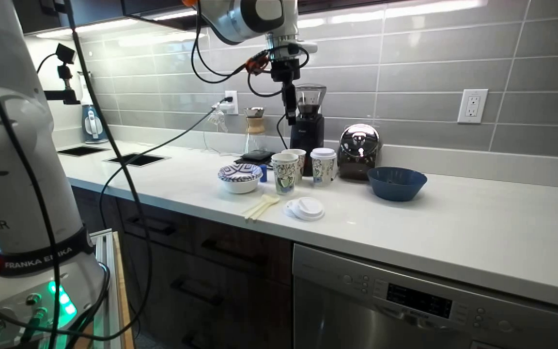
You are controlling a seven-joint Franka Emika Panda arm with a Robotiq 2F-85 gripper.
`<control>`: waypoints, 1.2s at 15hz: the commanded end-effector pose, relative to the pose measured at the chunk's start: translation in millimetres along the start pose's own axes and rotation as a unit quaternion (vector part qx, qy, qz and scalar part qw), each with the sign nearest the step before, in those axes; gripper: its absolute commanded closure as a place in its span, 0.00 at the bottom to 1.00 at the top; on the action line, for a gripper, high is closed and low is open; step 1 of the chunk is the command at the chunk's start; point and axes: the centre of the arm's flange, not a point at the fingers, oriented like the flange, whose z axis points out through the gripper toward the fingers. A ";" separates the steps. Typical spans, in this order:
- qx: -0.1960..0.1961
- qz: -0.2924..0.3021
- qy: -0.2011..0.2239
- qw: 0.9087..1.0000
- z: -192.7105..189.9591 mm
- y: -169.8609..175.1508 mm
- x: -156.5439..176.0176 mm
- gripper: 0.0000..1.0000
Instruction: Take the lid off the cup
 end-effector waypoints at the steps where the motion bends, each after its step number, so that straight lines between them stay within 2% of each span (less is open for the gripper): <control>1: 0.000 0.000 0.000 1.000 0.0 0.0 0.0 0.00; 4: 0.000 -0.003 -0.033 0.999 18.5 13.5 31.1 0.00; 10: 0.006 0.019 -0.094 0.995 61.7 66.7 80.2 0.00; 14: -0.001 0.046 -0.133 0.990 104.0 103.5 87.9 0.00; 15: 0.013 0.040 -0.145 0.989 112.6 110.3 88.7 0.00; 16: 0.046 0.027 -0.165 0.985 120.3 117.2 89.4 0.00; 17: 0.061 0.032 -0.187 0.980 124.7 120.1 89.1 0.00; 18: 0.030 0.037 -0.152 0.987 120.2 114.1 79.8 0.00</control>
